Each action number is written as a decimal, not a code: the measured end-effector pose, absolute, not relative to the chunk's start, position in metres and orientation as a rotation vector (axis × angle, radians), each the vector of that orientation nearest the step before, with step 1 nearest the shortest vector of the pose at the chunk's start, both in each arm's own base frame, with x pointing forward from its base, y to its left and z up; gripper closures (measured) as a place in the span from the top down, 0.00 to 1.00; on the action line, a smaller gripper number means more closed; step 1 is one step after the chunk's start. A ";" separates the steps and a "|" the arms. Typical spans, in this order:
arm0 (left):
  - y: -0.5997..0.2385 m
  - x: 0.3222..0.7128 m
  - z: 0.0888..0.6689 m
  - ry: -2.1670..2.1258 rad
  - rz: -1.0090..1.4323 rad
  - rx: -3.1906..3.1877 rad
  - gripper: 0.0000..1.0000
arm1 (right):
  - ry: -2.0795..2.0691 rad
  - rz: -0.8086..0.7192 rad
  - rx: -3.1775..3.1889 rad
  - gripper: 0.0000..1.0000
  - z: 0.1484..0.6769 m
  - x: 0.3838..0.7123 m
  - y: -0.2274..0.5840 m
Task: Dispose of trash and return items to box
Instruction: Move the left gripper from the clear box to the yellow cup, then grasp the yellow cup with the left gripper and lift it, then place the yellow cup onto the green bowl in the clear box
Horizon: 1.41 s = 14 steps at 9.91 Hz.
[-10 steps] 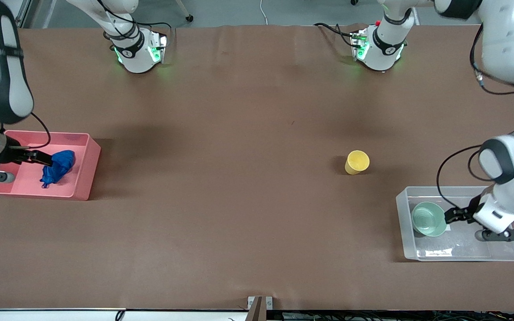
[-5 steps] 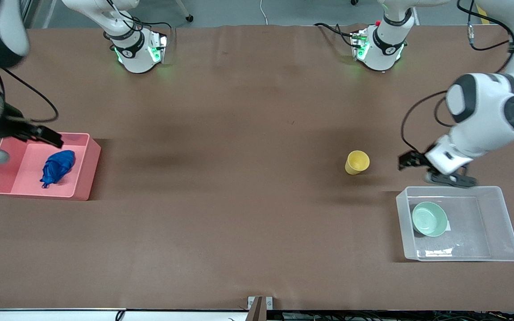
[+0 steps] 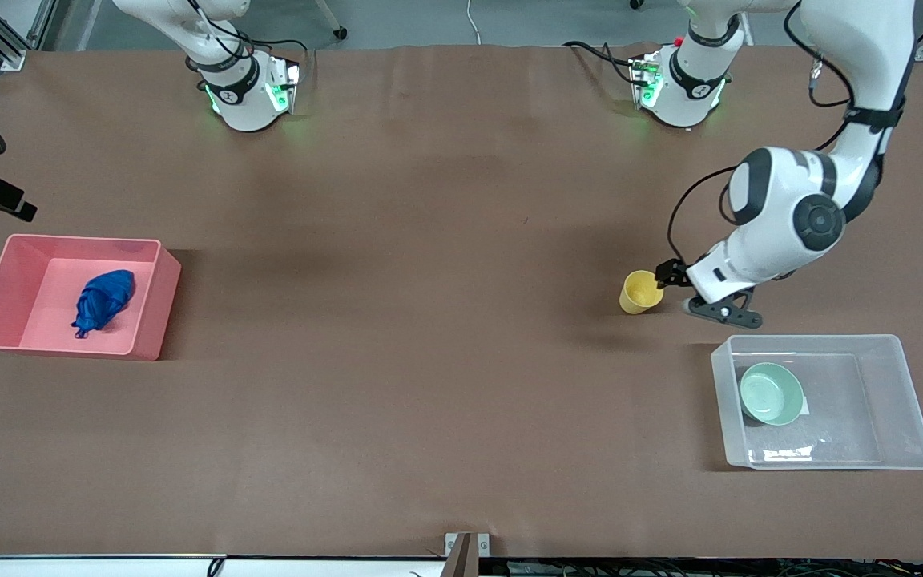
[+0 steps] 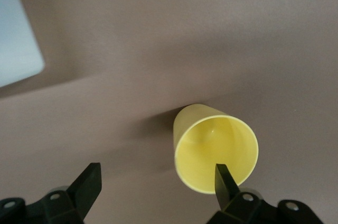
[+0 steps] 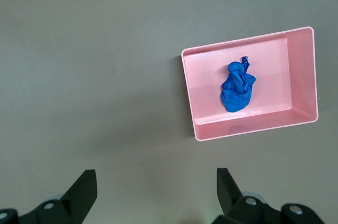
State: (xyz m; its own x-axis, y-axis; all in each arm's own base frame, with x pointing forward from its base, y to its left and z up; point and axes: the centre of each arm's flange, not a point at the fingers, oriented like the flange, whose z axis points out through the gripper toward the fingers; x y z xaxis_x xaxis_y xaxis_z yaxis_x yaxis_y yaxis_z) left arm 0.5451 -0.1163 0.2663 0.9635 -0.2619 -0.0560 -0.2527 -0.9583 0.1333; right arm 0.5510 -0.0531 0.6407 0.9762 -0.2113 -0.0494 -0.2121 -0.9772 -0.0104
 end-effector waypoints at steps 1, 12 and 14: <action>-0.123 0.546 0.251 -0.403 -0.104 2.982 0.94 | 0.316 0.075 -3.111 1.00 0.638 0.552 -0.050; -0.096 0.580 0.312 -0.435 -0.022 2.985 0.03 | 0.155 0.033 -3.138 1.00 0.658 0.541 -0.048; -0.026 0.616 0.365 -0.347 0.068 3.023 0.03 | 0.149 0.033 -3.143 1.00 0.660 0.540 -0.048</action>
State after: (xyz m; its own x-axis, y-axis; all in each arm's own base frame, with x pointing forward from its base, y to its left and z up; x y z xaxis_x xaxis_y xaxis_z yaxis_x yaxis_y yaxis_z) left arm 0.6156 -0.0256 0.3652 0.9730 -0.2241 0.0551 -0.2284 -0.9692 0.0917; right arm 0.5401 -0.0479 0.6596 0.9953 -0.0944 -0.0206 -0.0943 -0.9955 0.0058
